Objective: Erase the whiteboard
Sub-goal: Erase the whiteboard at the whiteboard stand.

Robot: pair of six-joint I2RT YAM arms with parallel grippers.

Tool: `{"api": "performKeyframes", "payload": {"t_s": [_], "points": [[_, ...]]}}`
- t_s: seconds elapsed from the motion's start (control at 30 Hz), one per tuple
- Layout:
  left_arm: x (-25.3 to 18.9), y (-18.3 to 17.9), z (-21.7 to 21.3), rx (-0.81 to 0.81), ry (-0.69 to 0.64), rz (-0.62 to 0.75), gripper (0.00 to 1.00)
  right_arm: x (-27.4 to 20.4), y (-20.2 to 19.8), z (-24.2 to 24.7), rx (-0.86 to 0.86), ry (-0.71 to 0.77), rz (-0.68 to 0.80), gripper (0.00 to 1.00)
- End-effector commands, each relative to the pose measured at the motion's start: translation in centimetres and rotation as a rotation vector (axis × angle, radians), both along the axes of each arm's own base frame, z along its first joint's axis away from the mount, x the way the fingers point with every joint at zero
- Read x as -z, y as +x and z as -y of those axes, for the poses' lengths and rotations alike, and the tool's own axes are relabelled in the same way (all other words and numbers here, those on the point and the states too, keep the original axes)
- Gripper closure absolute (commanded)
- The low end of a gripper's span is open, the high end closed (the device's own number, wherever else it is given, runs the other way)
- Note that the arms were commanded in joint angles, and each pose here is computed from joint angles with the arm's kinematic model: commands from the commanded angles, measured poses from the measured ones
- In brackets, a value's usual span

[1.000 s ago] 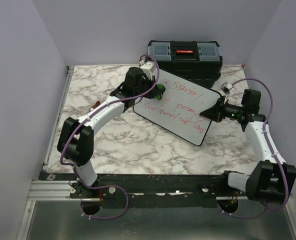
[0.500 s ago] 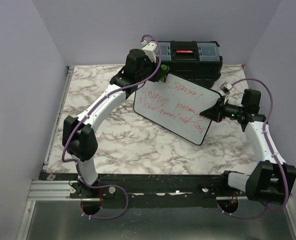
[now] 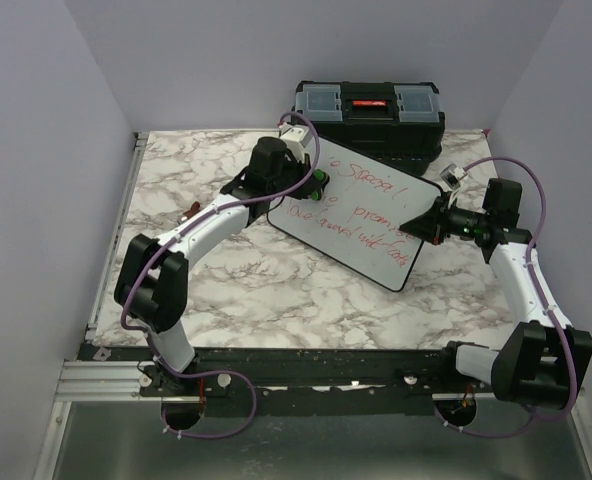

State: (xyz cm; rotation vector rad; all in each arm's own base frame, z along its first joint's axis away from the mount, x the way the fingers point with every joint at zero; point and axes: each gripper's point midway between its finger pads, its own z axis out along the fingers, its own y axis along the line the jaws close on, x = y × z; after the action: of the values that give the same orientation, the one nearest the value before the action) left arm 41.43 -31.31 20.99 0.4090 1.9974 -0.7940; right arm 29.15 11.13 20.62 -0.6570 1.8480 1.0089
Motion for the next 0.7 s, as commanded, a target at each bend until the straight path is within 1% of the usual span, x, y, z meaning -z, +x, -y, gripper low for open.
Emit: {"api": "performKeyframes", "payload": {"t_s": [0.0, 0.23, 0.43, 0.53, 0.67], "points": [[0.2, -0.2, 0.3, 0.006, -0.002, -0.013, 1.00, -1.8, -1.8, -1.8, -0.148, 0.043, 0.116, 0.99], [-4.7, 1.8, 0.9, -0.006, -0.006, 0.065, 1.00, -1.9, -1.8, -1.9, -0.151, 0.045, 0.119, 0.99], [-6.8, 3.3, 1.3, -0.009, -0.025, 0.089, 1.00, -1.7, -1.7, -1.8, -0.144, 0.040, 0.115, 0.99], [-5.7, 3.2, 1.4, -0.002, -0.023, 0.071, 1.00, -1.6, -1.6, -1.8, -0.143, 0.039, 0.111, 0.99], [-2.0, 1.9, 1.3, 0.010, -0.029, 0.018, 1.00, -1.4, -1.7, -1.8, -0.154, 0.043, 0.105, 1.00]]}}
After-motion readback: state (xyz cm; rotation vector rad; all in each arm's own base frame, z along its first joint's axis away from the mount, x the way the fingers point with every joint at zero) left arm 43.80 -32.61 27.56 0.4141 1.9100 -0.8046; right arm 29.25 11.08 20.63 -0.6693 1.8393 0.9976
